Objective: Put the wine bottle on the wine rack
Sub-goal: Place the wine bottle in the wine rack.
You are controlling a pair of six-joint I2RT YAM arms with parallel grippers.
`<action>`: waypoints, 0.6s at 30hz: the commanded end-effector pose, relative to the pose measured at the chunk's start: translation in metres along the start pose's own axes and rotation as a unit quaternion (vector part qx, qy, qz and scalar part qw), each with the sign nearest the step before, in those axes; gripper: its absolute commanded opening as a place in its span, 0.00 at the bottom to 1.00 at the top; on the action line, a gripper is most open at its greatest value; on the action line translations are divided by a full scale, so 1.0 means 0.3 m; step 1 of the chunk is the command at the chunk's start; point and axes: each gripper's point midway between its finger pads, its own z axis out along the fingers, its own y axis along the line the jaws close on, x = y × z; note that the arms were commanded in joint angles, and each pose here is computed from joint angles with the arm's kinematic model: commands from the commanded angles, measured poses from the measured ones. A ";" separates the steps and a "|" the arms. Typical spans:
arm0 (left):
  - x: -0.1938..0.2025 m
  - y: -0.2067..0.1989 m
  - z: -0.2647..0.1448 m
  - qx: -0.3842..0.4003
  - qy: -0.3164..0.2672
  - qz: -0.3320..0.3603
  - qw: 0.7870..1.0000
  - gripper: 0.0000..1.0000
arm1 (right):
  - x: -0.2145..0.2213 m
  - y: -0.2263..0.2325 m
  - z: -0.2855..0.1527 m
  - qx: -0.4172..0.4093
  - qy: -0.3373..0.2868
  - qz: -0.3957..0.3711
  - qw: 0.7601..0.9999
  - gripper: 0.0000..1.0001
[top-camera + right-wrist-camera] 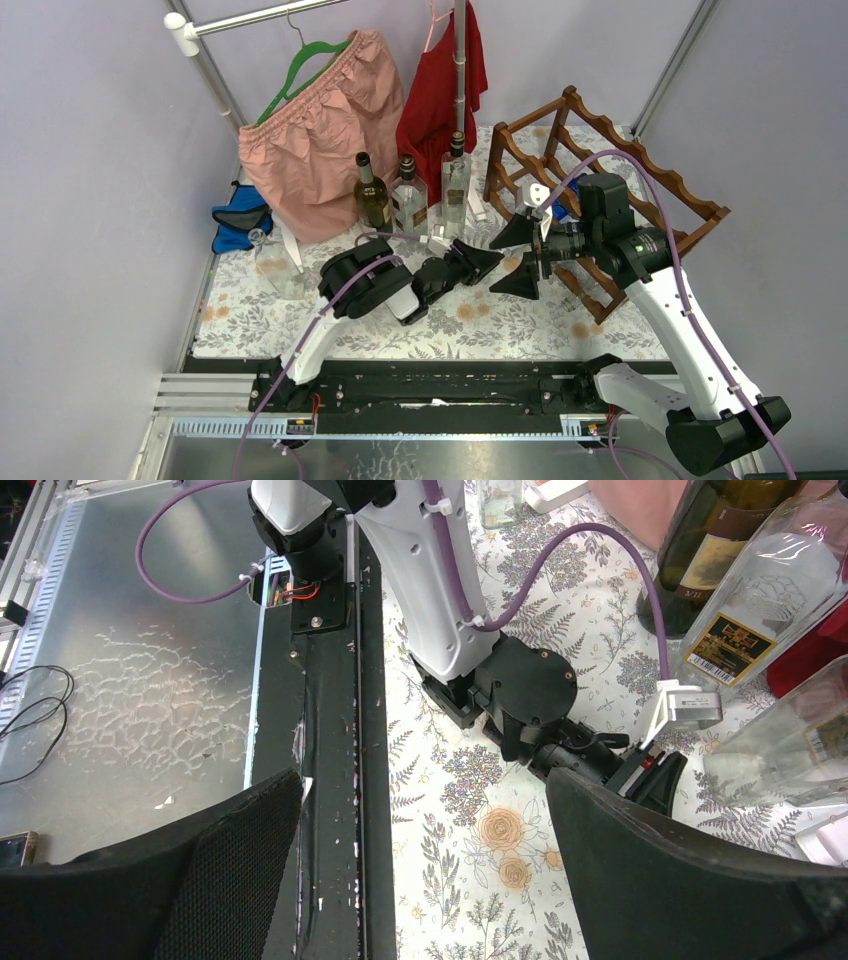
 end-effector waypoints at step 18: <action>0.041 0.251 0.017 -0.133 0.035 0.048 0.989 0.04 | -0.026 0.009 -0.005 -0.006 -0.015 -0.021 1.000 1.00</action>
